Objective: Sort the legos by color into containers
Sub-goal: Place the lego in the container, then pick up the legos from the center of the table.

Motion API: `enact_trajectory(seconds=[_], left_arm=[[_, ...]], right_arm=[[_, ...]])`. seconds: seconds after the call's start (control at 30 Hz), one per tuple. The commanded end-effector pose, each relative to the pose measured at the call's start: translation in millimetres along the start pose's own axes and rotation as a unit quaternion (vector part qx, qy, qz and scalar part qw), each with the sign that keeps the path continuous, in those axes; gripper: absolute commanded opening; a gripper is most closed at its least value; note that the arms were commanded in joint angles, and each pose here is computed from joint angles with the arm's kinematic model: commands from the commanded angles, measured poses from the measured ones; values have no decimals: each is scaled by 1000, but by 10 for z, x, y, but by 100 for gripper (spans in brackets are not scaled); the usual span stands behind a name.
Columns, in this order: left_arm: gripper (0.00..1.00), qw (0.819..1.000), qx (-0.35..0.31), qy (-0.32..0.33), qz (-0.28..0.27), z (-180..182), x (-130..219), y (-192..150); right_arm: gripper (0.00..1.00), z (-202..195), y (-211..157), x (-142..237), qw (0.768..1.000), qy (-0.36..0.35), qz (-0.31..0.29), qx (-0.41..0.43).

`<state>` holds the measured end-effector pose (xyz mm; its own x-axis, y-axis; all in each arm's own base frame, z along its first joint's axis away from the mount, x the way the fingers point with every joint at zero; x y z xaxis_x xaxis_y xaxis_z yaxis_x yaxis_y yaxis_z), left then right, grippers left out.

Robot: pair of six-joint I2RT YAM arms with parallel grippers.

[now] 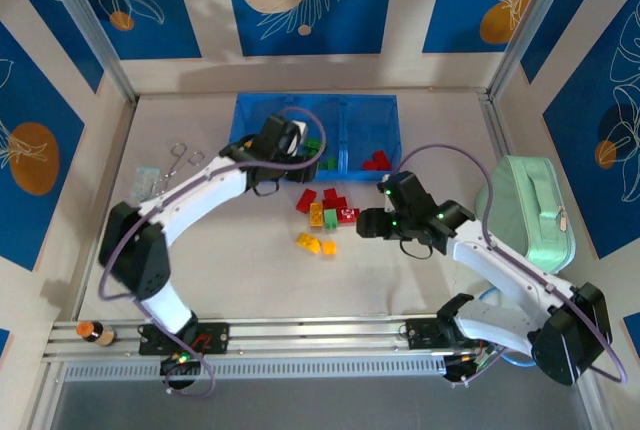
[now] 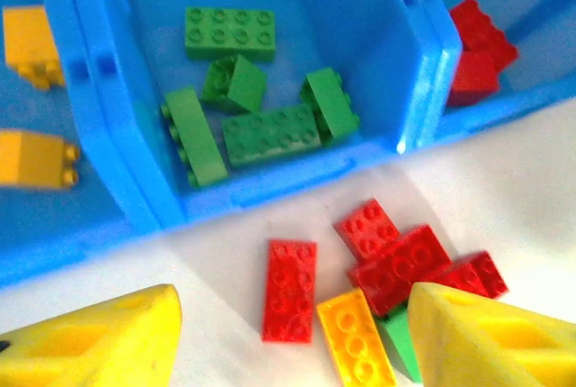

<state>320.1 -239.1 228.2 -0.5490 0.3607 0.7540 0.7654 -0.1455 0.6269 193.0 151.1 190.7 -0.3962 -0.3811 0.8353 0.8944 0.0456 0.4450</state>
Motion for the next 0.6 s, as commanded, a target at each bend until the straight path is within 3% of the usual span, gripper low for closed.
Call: enact_trajectory(seconds=[0.0,0.23,0.57], left_arm=[[67,999,45,-14,-4,-1,-3,-320],[67,996,79,9,33,160,35,-1045],[67,994,102,23,22,344,187,-1353]], right_arm=[[62,140,8,-94,1000,-14,27,6],[61,477,86,-481,996,-45,77,19],[58,626,261,-990,986,-104,124,37]])
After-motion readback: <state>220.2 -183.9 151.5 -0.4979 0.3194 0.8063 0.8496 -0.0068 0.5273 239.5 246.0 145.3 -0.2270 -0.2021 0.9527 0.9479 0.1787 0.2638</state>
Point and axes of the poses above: each hand's point on the last joint's axis, 136 mm out from that joint toward the fingers, its own x axis back along the fingers, its own z axis along the line the jaws close on, y = z × x, the point moved 7 cm from there along x, back along the fingers, and after that the axes turned 2 degrees about x, right-handed, at the moved point
